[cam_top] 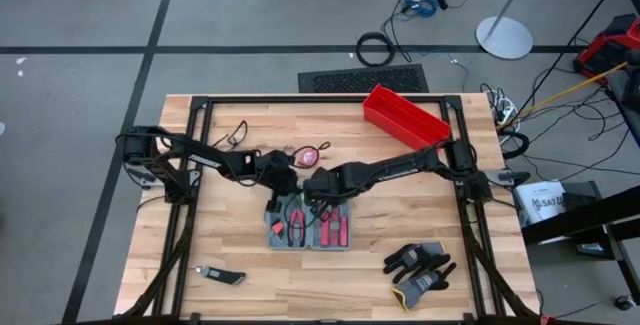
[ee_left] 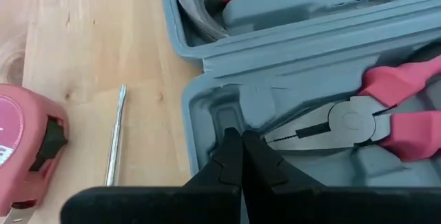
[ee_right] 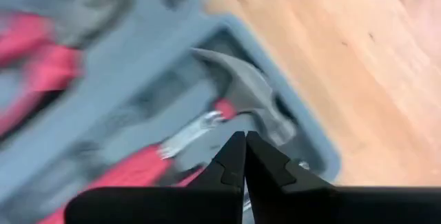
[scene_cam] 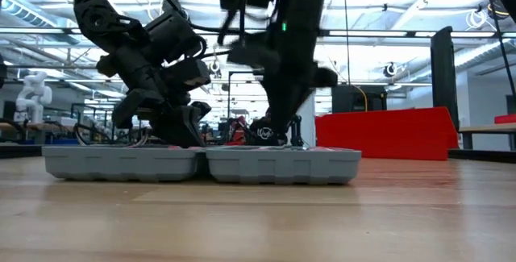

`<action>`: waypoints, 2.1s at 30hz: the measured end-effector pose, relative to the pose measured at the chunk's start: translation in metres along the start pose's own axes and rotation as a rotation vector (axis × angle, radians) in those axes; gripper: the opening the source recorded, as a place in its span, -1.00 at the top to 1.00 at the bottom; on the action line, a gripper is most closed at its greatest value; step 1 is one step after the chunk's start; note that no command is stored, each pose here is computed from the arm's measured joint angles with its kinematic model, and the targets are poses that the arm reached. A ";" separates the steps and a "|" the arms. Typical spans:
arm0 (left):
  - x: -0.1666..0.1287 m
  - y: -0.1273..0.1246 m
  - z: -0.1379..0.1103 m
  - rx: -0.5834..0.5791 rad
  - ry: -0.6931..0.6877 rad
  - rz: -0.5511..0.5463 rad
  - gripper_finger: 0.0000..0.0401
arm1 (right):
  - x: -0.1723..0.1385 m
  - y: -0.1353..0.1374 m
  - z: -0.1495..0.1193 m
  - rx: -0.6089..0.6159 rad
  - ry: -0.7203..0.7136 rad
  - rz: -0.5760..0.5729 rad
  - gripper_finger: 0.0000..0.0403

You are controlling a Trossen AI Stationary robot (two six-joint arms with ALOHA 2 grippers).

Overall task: Prefit tool cases
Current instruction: Put the screwdriver bits into the toolbox

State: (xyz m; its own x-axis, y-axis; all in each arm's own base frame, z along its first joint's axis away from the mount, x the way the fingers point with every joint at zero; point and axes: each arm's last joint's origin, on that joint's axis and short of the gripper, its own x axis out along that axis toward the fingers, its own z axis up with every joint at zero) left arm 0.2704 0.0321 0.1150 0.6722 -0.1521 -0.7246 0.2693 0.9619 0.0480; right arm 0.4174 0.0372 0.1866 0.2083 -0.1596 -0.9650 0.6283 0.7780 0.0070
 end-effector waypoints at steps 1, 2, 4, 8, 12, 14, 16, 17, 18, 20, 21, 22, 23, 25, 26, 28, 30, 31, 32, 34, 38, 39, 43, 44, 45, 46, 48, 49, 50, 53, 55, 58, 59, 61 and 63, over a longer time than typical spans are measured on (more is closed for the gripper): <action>0.000 0.000 0.000 0.000 0.001 -0.002 1.00 | -0.003 0.002 0.001 0.001 -0.013 0.017 1.00; 0.000 0.000 0.000 0.000 0.001 -0.002 1.00 | -0.005 0.003 0.001 0.003 -0.018 0.031 1.00; 0.000 0.000 0.000 -0.001 0.003 -0.002 1.00 | -0.004 0.003 -0.003 0.001 0.016 0.033 1.00; 0.000 0.000 0.000 -0.006 0.006 -0.002 1.00 | -0.005 0.006 -0.007 0.005 0.042 0.039 1.00; 0.000 0.000 -0.001 -0.006 0.009 0.001 1.00 | -0.007 0.010 -0.015 0.007 0.081 0.048 1.00; 0.000 0.000 -0.001 -0.008 0.011 0.002 1.00 | -0.007 0.011 -0.017 0.005 0.100 0.057 1.00; 0.000 0.000 -0.001 -0.008 0.012 0.003 1.00 | -0.007 0.013 -0.019 0.002 0.102 0.057 1.00; 0.000 0.000 -0.001 -0.008 0.012 0.004 1.00 | -0.006 0.014 -0.020 0.001 0.102 0.058 1.00; 0.000 0.000 -0.001 -0.008 0.012 0.004 1.00 | -0.004 0.015 -0.019 0.001 0.099 0.061 1.00; 0.000 0.000 -0.001 -0.008 0.013 0.004 1.00 | -0.002 0.016 -0.019 0.002 0.099 0.063 1.00; 0.000 0.000 -0.001 -0.008 0.014 0.004 1.00 | 0.001 0.016 -0.019 0.001 0.104 0.060 1.00; 0.000 0.000 -0.001 -0.008 0.014 0.004 1.00 | 0.003 0.017 -0.019 0.001 0.105 0.060 1.00; 0.000 0.000 -0.001 -0.009 0.015 0.004 1.00 | 0.006 0.017 -0.020 0.001 0.112 0.058 1.00; 0.000 0.000 -0.001 -0.009 0.015 0.005 1.00 | 0.012 0.018 -0.021 0.004 0.139 0.057 1.00; 0.000 0.000 -0.001 -0.009 0.016 0.005 1.00 | 0.014 0.019 -0.022 0.004 0.144 0.057 1.00; 0.000 0.000 -0.002 -0.009 0.018 0.006 1.00 | 0.015 0.019 -0.022 0.004 0.153 0.060 1.00; 0.000 0.000 -0.002 -0.010 0.017 0.008 1.00 | 0.017 0.019 -0.022 0.004 0.163 0.061 1.00; 0.000 0.000 -0.002 -0.010 0.019 0.007 1.00 | 0.018 0.020 -0.022 0.004 0.163 0.060 1.00; 0.000 0.000 -0.002 -0.010 0.019 0.007 1.00 | 0.018 0.020 -0.022 0.002 0.165 0.056 1.00; 0.000 0.000 -0.002 -0.010 0.019 0.007 1.00 | 0.024 0.020 -0.024 -0.015 0.180 0.042 1.00; 0.000 0.000 -0.002 -0.011 0.020 0.007 1.00 | 0.041 0.021 -0.027 -0.065 0.218 0.022 1.00; 0.000 0.000 -0.002 -0.010 0.019 0.008 1.00 | 0.043 0.021 -0.028 -0.076 0.224 0.021 1.00; 0.000 0.000 -0.002 -0.011 0.024 0.008 1.00 | 0.048 0.022 -0.028 -0.107 0.233 0.026 1.00; 0.000 0.000 -0.002 -0.010 0.023 0.008 1.00 | 0.048 0.023 -0.028 -0.117 0.230 0.029 1.00; 0.000 0.000 -0.002 -0.006 0.021 0.009 1.00 | 0.049 0.022 -0.027 -0.126 0.228 0.032 1.00; 0.000 0.000 -0.002 -0.002 0.021 0.009 1.00 | 0.049 0.021 -0.026 -0.129 0.230 0.034 1.00; -0.001 0.001 -0.002 -0.003 0.019 0.011 1.00 | 0.049 0.019 -0.024 -0.126 0.235 0.037 1.00; -0.001 0.001 -0.002 -0.003 0.019 0.012 1.00 | 0.046 0.018 -0.024 -0.123 0.233 0.038 1.00; -0.001 0.001 -0.002 -0.004 0.019 0.012 1.00 | 0.044 0.017 -0.023 -0.120 0.228 0.034 1.00; -0.001 0.001 -0.002 -0.003 0.020 0.013 1.00 | 0.029 0.015 -0.021 -0.105 0.177 0.022 1.00; -0.001 0.002 -0.003 -0.005 0.024 0.018 1.00 | 0.019 0.013 -0.020 -0.092 0.132 0.004 1.00; -0.001 0.002 -0.003 -0.007 0.025 0.020 1.00 | 0.003 0.009 -0.015 -0.062 0.070 0.008 1.00; -0.001 0.002 -0.003 -0.006 0.025 0.021 1.00 | -0.004 0.009 -0.013 -0.055 0.046 0.024 1.00; -0.001 0.002 -0.003 -0.007 0.025 0.020 1.00 | -0.009 0.011 -0.013 -0.044 0.034 0.042 1.00; -0.001 0.002 -0.003 -0.013 0.025 0.021 1.00 | -0.004 0.013 -0.017 -0.050 0.057 0.035 1.00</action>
State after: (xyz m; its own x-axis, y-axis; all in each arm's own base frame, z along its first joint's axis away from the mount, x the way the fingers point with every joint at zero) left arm 0.2684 0.0345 0.1138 0.6602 -0.1267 -0.7403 0.2465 0.9676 0.0542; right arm 0.4120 0.0579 0.1859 0.1855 -0.0981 -0.9777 0.5831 0.8119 0.0291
